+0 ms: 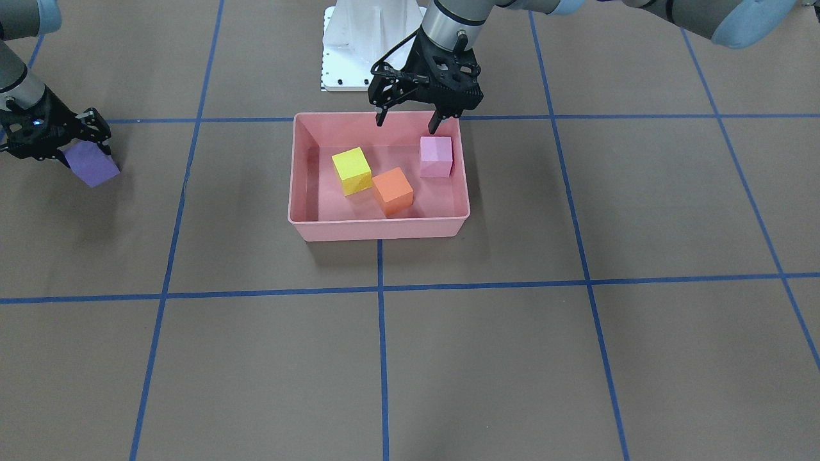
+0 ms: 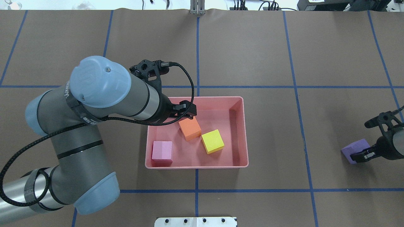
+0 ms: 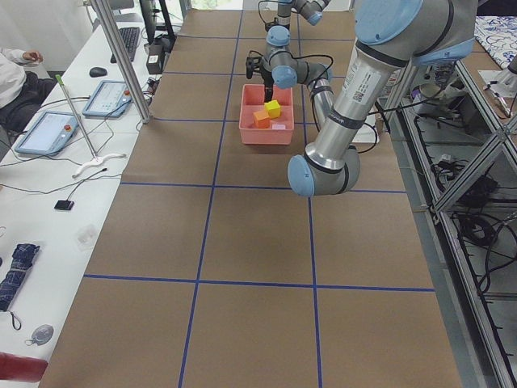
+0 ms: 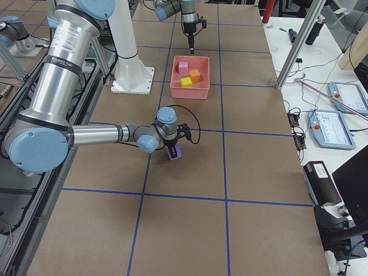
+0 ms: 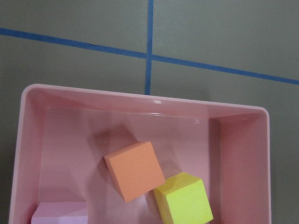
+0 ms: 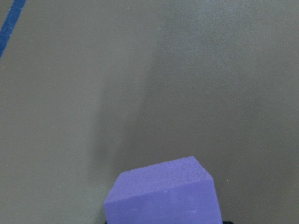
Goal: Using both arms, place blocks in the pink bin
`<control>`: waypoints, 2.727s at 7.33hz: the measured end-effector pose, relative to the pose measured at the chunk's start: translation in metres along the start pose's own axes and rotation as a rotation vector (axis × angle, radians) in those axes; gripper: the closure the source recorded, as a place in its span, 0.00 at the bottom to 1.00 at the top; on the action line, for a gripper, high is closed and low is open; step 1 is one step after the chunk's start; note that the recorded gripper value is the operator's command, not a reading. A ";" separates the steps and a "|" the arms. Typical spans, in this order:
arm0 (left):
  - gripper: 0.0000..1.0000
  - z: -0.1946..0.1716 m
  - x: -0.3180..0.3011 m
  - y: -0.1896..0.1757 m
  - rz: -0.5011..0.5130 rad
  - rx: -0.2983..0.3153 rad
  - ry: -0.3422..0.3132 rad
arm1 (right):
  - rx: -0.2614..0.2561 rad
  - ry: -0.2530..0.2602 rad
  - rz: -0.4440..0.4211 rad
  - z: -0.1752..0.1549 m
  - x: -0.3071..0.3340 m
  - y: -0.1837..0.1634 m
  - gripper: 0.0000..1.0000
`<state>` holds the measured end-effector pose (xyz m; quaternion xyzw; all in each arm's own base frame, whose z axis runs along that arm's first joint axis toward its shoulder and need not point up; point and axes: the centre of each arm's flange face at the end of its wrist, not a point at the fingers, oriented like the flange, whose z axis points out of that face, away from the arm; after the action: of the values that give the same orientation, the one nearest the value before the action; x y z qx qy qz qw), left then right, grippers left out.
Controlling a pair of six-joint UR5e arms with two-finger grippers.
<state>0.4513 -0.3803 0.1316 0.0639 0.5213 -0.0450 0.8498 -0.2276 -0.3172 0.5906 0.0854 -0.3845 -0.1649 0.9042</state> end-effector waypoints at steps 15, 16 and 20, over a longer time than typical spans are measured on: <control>0.00 -0.224 -0.572 -0.170 0.568 -0.131 -0.284 | 0.101 -0.074 0.580 -0.133 -0.380 -0.234 0.01; 0.00 -0.223 -0.578 -0.166 0.560 -0.135 -0.282 | 0.123 -0.058 0.586 -0.129 -0.395 -0.236 0.01; 0.00 -0.215 -0.656 -0.149 0.411 -0.183 -0.300 | 0.133 0.011 0.538 -0.143 -0.350 -0.264 0.01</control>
<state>-0.0561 -0.4877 0.6111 0.0839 0.3674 0.1668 0.9111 -0.4132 -0.4317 0.1841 0.0403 -0.3985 0.1070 0.9100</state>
